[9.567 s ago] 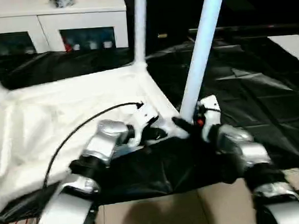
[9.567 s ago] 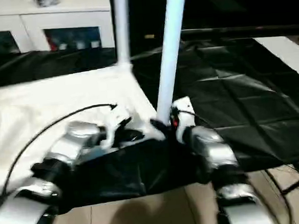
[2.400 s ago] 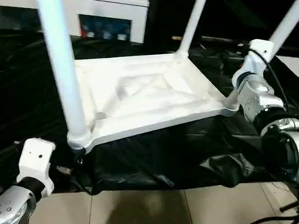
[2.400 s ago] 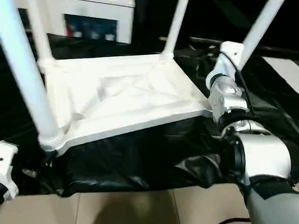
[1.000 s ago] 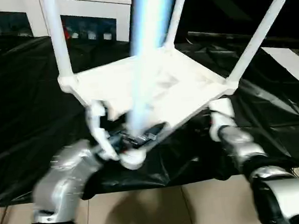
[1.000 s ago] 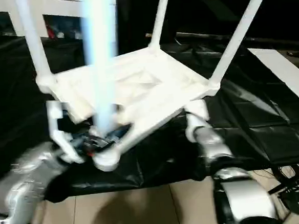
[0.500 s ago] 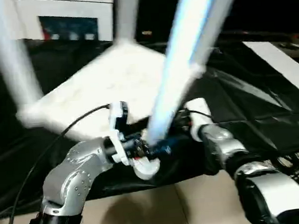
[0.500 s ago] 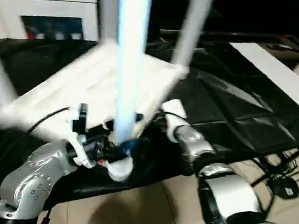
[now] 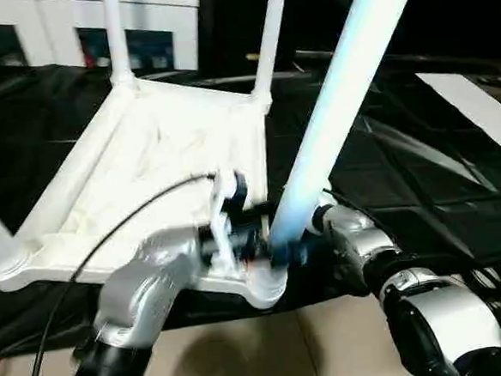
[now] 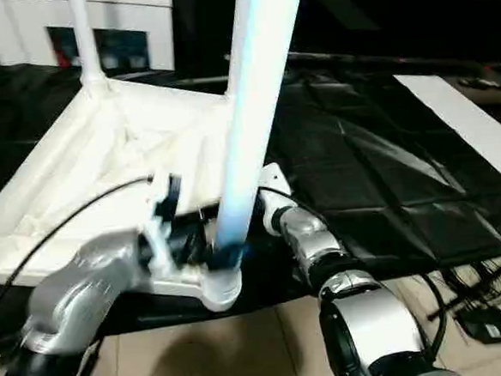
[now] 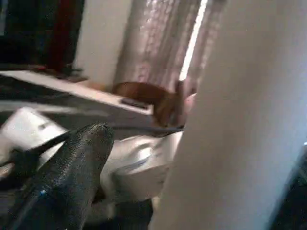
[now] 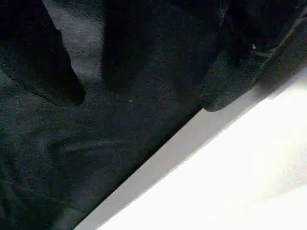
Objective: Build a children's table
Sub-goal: Rotate table base
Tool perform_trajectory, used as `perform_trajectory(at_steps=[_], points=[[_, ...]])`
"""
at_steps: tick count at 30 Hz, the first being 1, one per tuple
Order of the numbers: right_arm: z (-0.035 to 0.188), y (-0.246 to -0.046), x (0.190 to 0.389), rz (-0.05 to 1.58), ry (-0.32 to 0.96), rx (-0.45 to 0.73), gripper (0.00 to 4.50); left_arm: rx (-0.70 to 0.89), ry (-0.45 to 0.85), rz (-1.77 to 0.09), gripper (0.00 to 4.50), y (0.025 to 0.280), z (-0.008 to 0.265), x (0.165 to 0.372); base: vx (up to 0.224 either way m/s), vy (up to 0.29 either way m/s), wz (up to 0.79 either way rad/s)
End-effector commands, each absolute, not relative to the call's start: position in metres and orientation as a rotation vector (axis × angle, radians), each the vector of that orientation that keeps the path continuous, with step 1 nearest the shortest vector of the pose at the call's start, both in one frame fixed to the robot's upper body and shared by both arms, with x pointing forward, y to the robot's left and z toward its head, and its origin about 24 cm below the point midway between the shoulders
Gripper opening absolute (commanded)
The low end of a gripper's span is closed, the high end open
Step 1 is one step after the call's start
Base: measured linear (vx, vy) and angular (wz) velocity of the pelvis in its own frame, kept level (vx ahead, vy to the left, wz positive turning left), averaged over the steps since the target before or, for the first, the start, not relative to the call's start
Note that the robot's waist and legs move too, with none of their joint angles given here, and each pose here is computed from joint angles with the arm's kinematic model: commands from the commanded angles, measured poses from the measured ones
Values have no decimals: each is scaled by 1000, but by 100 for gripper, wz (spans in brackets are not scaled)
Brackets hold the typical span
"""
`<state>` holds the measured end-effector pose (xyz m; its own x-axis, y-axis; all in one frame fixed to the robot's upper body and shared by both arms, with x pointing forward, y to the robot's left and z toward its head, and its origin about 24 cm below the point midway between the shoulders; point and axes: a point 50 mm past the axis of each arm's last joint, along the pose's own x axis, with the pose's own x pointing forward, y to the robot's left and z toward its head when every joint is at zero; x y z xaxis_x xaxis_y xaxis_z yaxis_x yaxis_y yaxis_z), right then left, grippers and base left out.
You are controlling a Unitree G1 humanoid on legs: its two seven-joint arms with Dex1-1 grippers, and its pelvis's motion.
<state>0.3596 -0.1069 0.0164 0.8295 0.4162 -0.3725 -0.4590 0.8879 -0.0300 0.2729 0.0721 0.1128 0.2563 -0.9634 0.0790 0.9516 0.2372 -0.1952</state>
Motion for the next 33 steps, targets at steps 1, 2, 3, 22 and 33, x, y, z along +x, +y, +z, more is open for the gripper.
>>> perform_trajectory(at_steps=[1, 2, 3, 22, 33], points=[[23, -129, 365, 405, 338, -126, 442, -121, 92, -1151, 450, 79, 107, 295, 0, 0, 0], [24, -137, 365, 400, 336, -120, 442, -75, 88, -1089, 450, 83, 105, 306, 0, 0, 0], [24, -141, 365, 399, 336, -117, 442, -58, 85, -1072, 450, 84, 105, 309, 0, 0, 0], [35, -193, 331, 876, 329, -240, 450, 340, 294, -1255, 411, 114, 75, 322, 0, 0, 0], [61, -204, 311, 1109, 325, -341, 450, 479, 490, -1326, 320, 151, 73, 319, 0, 0, 0]])
